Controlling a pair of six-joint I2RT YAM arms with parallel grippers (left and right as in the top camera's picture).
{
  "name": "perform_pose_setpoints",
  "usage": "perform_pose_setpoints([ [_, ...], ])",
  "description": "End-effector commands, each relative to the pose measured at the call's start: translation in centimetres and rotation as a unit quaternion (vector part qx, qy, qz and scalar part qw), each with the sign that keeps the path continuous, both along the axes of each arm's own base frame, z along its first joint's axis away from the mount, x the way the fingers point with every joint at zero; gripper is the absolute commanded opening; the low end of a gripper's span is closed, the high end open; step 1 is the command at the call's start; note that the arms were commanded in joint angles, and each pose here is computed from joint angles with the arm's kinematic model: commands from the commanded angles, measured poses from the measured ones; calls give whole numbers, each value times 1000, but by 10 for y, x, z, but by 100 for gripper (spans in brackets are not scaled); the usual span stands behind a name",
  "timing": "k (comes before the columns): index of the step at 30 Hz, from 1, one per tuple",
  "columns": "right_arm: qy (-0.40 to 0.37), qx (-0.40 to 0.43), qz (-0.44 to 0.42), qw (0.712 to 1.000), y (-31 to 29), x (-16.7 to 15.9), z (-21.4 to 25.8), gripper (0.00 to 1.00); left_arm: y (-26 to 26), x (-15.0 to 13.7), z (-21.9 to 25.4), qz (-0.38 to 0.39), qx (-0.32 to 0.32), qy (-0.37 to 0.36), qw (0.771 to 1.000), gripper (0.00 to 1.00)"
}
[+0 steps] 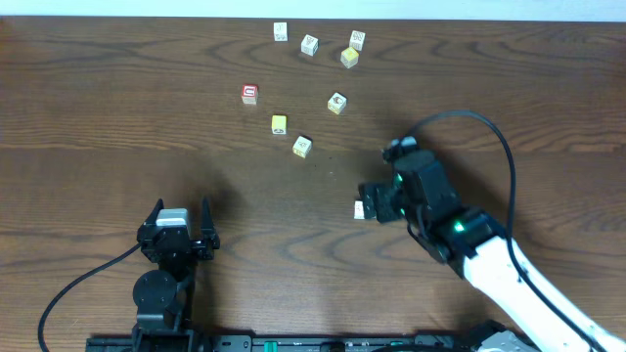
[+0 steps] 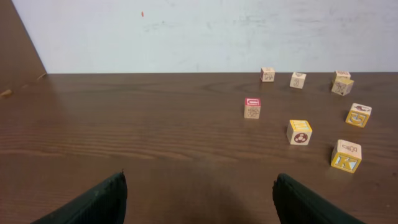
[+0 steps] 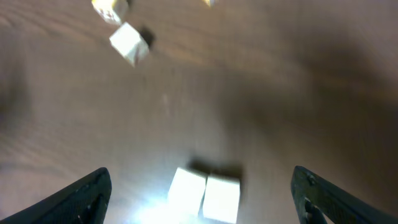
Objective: Lift 5 blocks
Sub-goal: 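Move the right gripper forward over the cream acorn block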
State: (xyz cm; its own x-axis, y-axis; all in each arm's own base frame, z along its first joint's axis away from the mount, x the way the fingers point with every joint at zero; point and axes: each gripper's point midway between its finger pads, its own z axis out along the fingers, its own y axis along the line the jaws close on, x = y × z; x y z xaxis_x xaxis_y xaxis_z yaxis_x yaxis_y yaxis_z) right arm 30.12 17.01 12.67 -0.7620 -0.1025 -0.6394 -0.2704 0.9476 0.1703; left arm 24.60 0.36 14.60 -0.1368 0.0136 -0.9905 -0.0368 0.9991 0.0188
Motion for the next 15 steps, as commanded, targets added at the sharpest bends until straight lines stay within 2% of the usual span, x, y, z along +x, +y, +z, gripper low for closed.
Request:
perform_pose_setpoints([
  [1,-29,-33,37,998,18,34,12,91,1,-2,-18,4,-2,28,1000,75],
  [8,-38,-83,72,993,37,107,8,85,1,-2,-18,4,-2,28,1000,75],
  [12,-52,-92,71,992,33,157,14,87,1,-2,-18,4,-2,28,1000,75],
  [15,-42,-102,83,990,30,178,10,88,1,-2,-18,4,-2,28,1000,75],
])
